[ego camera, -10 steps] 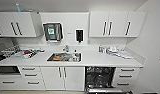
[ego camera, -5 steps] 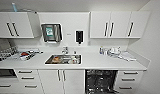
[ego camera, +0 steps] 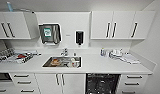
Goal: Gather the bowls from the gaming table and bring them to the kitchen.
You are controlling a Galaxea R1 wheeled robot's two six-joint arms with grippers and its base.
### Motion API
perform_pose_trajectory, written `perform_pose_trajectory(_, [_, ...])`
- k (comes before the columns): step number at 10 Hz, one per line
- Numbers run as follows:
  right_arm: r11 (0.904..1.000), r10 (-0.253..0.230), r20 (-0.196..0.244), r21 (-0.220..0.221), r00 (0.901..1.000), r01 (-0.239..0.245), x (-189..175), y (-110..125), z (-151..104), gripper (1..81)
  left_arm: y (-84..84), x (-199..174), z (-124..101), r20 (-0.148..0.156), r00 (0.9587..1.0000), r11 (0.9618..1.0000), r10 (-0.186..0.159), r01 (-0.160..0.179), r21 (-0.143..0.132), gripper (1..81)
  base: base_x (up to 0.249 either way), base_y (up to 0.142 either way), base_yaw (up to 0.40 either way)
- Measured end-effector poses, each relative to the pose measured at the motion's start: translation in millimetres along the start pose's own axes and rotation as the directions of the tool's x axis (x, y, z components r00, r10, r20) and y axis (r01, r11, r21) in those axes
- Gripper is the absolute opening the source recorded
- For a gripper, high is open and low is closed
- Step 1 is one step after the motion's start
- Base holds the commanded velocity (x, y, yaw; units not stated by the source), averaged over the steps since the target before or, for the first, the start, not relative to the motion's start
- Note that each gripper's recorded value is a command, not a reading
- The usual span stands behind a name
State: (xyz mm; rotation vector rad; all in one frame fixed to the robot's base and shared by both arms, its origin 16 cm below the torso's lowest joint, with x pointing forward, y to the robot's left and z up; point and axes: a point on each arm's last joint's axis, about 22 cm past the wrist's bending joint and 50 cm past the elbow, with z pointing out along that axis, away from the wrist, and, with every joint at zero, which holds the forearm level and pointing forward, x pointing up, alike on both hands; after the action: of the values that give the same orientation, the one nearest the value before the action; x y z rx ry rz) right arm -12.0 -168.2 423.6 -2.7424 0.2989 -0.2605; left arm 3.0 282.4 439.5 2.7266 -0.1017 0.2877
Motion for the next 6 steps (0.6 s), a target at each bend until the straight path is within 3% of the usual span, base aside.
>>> perform_pose_trajectory(6, [1.0000,0.003,0.013,-0.005,0.9999,-0.003,-7.6,1.8,-1.1,1.0,0.0,-2.7,-0.5,0.004,1.0000,1.0000,-0.002,0.002,0.000,1.0,0.160,0.000,0.000])
